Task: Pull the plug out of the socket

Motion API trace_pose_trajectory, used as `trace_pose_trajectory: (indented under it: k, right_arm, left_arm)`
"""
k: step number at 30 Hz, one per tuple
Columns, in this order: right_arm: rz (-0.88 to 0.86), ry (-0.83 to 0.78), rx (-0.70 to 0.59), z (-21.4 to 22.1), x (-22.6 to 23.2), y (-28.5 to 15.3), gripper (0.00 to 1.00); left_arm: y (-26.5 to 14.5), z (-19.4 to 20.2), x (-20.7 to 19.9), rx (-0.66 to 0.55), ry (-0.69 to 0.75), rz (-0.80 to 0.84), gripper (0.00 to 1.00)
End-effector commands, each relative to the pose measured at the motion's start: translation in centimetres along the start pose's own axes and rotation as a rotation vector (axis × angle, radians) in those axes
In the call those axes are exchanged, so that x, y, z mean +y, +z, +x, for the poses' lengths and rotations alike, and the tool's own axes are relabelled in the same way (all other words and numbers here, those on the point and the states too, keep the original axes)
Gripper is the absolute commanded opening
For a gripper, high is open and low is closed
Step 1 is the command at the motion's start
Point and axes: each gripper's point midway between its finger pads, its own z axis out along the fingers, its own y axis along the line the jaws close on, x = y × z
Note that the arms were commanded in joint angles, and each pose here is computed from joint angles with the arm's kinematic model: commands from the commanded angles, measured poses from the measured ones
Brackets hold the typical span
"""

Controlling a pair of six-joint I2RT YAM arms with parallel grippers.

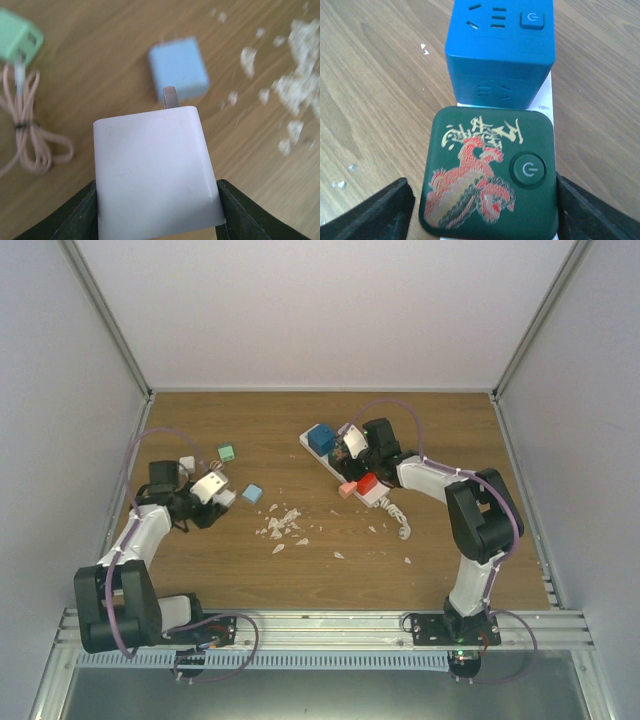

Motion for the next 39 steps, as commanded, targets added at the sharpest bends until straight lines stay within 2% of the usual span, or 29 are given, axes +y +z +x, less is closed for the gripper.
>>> trace_pose_trajectory:
  k: [1, 5, 12, 24, 25, 29, 39]
  right_arm:
    - [-0.02, -0.024, -0.056, -3.0, -0.1, -2.6, 0.79]
    - [-0.029, -0.042, -0.088, -4.4, 0.1, -3.9, 0.9]
    - [-0.055, -0.066, -0.09, -4.7, 0.9, -5.8, 0.97]
    - [-0.068, -0.029, -0.014, 0.4, 0.1, -9.8, 1.0]
    - [-0.07, -0.022, -0.013, 0.8, -0.1, -10.0, 1.0]
    - [-0.077, -0.011, 0.003, 2.2, -0.6, -10.5, 0.99]
    - [-0.093, 0.008, 0.025, 3.6, -0.5, -9.6, 0.95]
  left_arm:
    - [-0.7, 3.8, 0.7, 0.035, -0.014, 0.028, 0.24]
    - [-1.0, 6.3, 3.0, 0.046, -0.091, -0.016, 0.24]
    - [-0.7, 8.4, 5.0, 0.064, -0.106, -0.059, 0.29]
    - [-0.6, 9.0, 4.9, 0.091, -0.066, -0.054, 0.75]
    - [-0.8, 8.7, 4.8, 0.088, -0.058, -0.055, 0.79]
    - [-1.8, 6.3, 4.2, 0.046, -0.025, -0.039, 0.84]
    - [-2.1, -5.0, -2.4, -0.144, 0.046, 0.089, 0.9]
